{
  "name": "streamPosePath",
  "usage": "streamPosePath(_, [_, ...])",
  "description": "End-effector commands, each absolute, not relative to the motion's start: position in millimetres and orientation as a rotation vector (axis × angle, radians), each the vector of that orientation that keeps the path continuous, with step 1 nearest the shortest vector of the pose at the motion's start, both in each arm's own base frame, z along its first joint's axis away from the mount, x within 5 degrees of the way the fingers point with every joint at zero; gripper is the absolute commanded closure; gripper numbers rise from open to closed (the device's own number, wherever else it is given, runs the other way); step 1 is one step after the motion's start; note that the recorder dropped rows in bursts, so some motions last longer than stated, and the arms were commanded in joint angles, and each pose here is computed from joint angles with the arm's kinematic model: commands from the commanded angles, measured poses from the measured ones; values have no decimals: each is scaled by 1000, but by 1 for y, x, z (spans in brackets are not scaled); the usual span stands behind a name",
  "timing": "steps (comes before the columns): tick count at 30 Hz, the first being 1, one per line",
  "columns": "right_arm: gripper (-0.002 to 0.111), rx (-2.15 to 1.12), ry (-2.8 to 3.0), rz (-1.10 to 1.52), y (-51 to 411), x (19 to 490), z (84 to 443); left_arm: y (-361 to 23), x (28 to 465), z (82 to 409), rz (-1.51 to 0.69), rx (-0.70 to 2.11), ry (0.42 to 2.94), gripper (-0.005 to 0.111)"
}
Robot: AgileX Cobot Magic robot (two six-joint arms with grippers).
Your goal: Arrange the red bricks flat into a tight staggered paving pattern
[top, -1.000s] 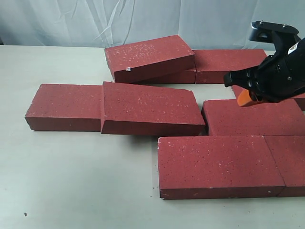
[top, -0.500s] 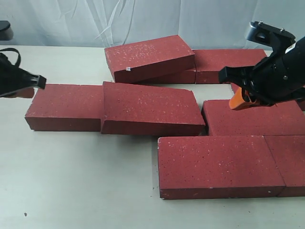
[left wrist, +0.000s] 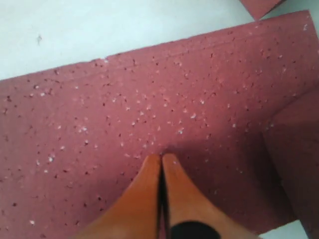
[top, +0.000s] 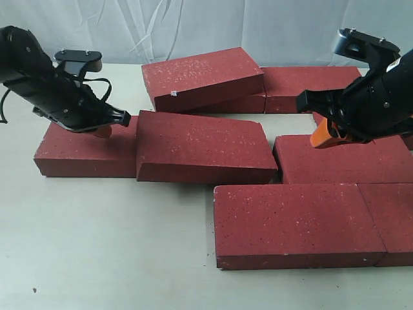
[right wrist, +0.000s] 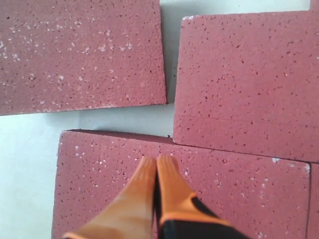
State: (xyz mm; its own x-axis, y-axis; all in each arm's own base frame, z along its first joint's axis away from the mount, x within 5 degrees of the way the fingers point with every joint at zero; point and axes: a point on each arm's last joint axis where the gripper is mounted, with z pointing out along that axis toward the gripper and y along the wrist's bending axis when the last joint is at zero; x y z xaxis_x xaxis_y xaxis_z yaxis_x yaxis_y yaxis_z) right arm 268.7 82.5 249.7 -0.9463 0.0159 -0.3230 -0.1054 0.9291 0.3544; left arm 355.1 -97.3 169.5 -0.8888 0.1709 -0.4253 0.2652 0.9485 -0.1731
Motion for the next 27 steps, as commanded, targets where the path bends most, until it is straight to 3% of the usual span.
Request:
streamPosePath(1, [109,-82,2747,514,80,268,251,-99,356,153,-300,359,2742,107])
streamPosePath(10, [109,-82,2747,514,80,268,251,-86,342,144,-88,672,2887,107])
streamPosePath(27, [109,-83,2747,512,80,268,251,-70,320,143,81,852,3135,107])
